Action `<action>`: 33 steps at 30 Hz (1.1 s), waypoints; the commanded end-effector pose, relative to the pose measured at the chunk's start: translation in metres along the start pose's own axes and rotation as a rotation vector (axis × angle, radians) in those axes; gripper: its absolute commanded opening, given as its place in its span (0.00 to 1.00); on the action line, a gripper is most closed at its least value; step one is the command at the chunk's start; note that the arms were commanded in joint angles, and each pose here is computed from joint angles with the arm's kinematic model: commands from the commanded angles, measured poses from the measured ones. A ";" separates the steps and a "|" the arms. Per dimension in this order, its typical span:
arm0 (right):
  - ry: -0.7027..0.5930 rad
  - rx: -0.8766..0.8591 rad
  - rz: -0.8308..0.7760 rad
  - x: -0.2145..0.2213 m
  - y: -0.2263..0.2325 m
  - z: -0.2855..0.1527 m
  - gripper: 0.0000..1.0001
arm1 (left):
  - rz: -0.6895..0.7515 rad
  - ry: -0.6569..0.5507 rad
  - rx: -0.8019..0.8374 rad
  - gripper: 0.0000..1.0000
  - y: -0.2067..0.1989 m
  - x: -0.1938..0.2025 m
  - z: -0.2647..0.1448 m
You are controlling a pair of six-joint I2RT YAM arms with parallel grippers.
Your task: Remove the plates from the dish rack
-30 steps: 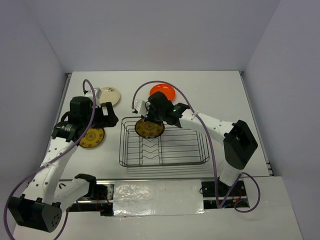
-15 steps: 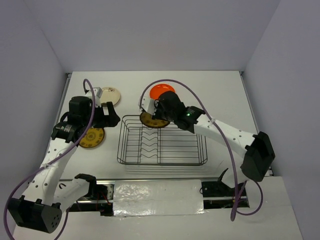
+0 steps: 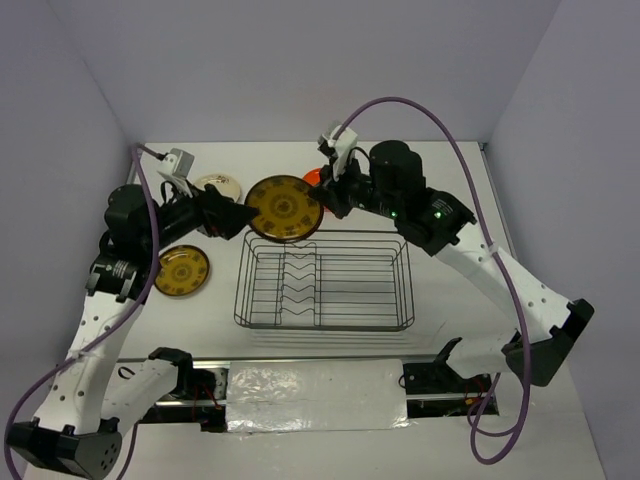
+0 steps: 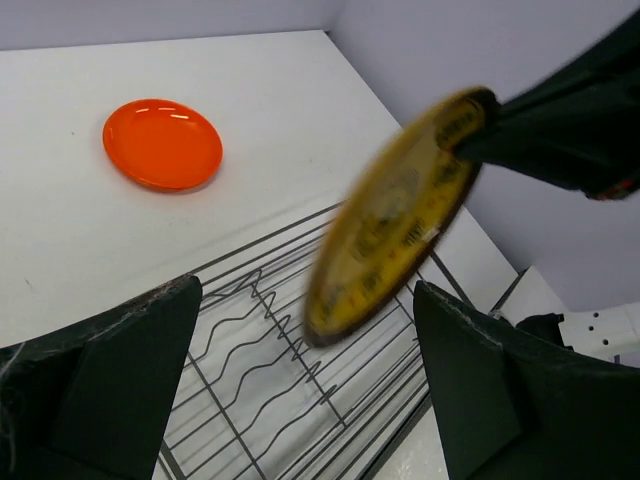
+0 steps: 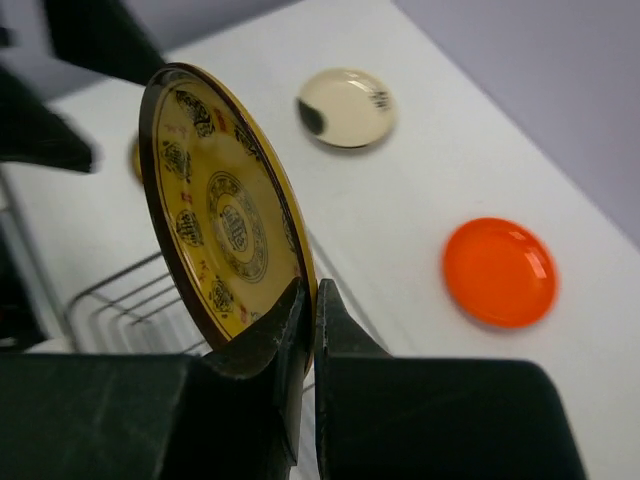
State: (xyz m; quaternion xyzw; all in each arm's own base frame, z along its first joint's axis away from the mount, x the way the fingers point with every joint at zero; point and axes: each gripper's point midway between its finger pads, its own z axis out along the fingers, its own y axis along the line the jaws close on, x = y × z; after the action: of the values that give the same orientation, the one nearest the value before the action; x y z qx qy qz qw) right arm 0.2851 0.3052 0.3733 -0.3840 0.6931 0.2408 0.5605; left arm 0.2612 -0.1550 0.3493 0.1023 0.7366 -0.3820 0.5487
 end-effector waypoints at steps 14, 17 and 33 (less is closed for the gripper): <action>-0.122 -0.309 0.353 -0.013 0.042 -0.005 0.33 | -0.056 -0.042 0.064 0.00 -0.005 -0.001 0.010; -0.116 -0.192 0.421 0.007 0.018 -0.006 1.00 | -0.159 -0.069 -0.199 0.00 0.040 0.000 0.009; -0.076 0.096 0.439 0.091 -0.012 -0.063 1.00 | -0.806 -0.282 -1.328 0.05 0.267 0.120 -0.141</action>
State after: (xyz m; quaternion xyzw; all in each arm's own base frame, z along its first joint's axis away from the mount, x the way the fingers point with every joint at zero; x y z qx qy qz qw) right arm 0.2544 0.2339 0.2938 -0.1854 0.7626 0.3469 0.5135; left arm 0.2591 0.0724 0.1243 -0.5369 0.7590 -0.0518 0.3646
